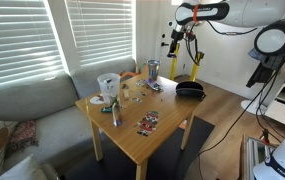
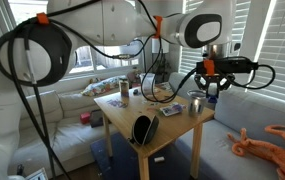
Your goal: Pick up the blue toy car and put it in the silver cup
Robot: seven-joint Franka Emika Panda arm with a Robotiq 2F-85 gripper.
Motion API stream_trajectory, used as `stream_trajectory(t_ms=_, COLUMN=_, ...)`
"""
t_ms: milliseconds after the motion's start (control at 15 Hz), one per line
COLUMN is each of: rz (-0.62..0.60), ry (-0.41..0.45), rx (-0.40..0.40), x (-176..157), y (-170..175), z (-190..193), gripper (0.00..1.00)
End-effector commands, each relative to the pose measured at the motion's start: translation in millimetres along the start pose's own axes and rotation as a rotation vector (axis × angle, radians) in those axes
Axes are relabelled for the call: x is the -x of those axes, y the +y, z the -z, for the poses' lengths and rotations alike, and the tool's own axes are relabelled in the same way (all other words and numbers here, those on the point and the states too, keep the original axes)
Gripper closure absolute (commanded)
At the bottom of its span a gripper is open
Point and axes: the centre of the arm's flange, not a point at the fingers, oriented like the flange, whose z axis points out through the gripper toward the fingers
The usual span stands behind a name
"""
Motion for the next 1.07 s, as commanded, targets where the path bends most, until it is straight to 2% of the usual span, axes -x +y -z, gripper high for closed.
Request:
stream_trajectory(t_ms=0, rz=0.034, ry=-0.015, rx=-0.011, x=-6, y=40, z=3, gripper=0.89)
stream_trajectory(t_ms=67, rz=0.007, ry=-0.014, rx=-0.002, x=9, y=18, z=-6, gripper=0.89)
stream_trajectory(t_ms=133, rz=0.004, ry=-0.018, rx=-0.001, x=12, y=22, z=-8, gripper=0.64)
stream_trajectory(t_ms=867, rz=0.008, ry=-0.020, rx=-0.005, x=9, y=20, z=-11, gripper=0.64)
stream_trajectory(t_ms=933, rz=0.008, ry=-0.020, rx=-0.005, x=9, y=20, z=-11, gripper=0.89)
stream_trajectory(t_ms=1000, rz=0.032, ry=-0.004, rx=0.016, x=-2, y=10, z=-8, gripper=0.89)
